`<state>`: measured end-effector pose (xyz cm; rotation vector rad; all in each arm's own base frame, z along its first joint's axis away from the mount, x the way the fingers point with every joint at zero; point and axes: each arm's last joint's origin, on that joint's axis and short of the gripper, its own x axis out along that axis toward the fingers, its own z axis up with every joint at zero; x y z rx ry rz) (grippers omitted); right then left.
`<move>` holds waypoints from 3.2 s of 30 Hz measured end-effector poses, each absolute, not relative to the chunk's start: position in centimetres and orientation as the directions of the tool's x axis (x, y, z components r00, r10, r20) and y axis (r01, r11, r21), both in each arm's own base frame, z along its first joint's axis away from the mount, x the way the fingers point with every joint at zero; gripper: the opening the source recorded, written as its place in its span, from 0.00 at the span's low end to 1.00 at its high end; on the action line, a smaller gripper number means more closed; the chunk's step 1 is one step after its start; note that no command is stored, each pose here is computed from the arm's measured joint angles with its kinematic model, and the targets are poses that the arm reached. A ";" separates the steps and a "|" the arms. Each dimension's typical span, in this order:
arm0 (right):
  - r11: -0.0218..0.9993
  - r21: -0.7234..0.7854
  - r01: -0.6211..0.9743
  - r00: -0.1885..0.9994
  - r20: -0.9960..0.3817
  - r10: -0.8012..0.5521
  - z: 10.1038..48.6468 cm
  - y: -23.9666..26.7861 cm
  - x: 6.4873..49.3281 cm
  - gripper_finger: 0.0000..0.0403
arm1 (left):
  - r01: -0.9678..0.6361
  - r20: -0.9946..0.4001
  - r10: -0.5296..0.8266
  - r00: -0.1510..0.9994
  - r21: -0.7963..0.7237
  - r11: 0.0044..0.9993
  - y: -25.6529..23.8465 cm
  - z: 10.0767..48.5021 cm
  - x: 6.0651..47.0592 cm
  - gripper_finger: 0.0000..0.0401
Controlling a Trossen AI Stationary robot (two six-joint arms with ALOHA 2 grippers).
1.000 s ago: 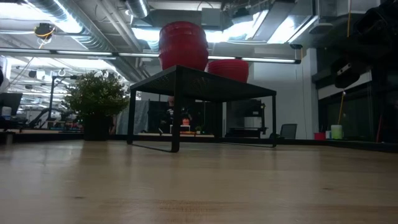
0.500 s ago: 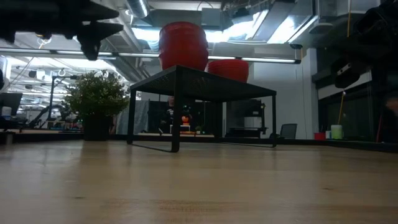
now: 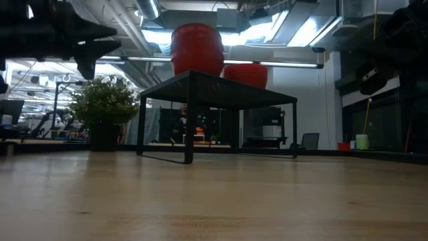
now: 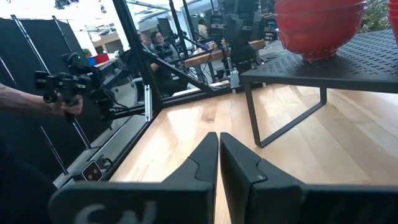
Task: Pick & Place Mini bowls
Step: Return to Home Position
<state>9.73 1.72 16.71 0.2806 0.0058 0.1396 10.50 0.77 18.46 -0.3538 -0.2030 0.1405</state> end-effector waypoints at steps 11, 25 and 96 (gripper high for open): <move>0.951 0.276 -0.137 0.990 0.014 0.138 16.7 1.7 9.7 0.05 | -0.183 0.106 0.231 0.967 -0.340 0.922 2.6 17.6 9.3 0.32; 0.951 0.276 -0.136 0.990 0.013 0.138 16.7 1.7 9.7 0.05 | -0.232 0.014 0.259 0.966 -0.400 0.887 2.8 16.7 9.4 0.32; 0.951 0.276 -0.137 0.990 0.014 0.138 16.7 1.7 9.7 0.05 | -0.229 0.018 0.260 0.965 -0.418 0.879 2.8 16.8 9.4 0.32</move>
